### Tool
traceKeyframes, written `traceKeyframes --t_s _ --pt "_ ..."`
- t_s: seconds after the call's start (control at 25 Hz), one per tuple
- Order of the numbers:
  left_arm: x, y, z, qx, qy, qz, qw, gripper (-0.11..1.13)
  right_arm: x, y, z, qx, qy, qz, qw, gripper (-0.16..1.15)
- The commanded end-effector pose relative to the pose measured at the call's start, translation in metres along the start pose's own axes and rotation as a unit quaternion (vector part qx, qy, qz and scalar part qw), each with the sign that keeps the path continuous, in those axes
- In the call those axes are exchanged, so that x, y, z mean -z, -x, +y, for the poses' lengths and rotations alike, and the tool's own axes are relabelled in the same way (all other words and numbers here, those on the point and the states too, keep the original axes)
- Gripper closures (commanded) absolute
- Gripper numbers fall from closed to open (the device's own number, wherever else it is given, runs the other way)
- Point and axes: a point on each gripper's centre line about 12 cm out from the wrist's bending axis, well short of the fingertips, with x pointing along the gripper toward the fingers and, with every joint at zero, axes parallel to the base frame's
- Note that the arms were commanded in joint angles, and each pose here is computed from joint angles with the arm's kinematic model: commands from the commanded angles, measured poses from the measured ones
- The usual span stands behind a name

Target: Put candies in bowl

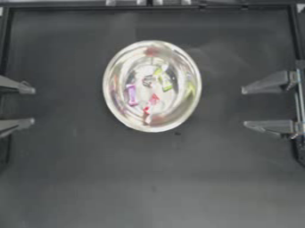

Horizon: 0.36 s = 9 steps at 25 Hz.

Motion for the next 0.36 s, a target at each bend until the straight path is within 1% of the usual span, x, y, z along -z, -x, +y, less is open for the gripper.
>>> traceKeyframes --t_s 0.04,0.2,0.36 --pt "-0.0037 0.0018 0.0016 -0.005 -0.001 -0.001 1.0000 0.08 -0.0148 -0.0003 -0.0001 0.000 0.003 -0.020 0.9998 0.03" --pt "-0.0055 0.0059 0.0048 -0.016 0.000 -0.002 0.9999 0.08 -0.0181 -0.0003 -0.0008 0.002 0.008 -0.022 0.9997 0.03" --pt "-0.0063 0.0087 0.0050 -0.018 0.000 0.000 0.9998 0.08 -0.0189 0.0001 -0.0022 0.006 0.008 -0.023 0.9997 0.03"
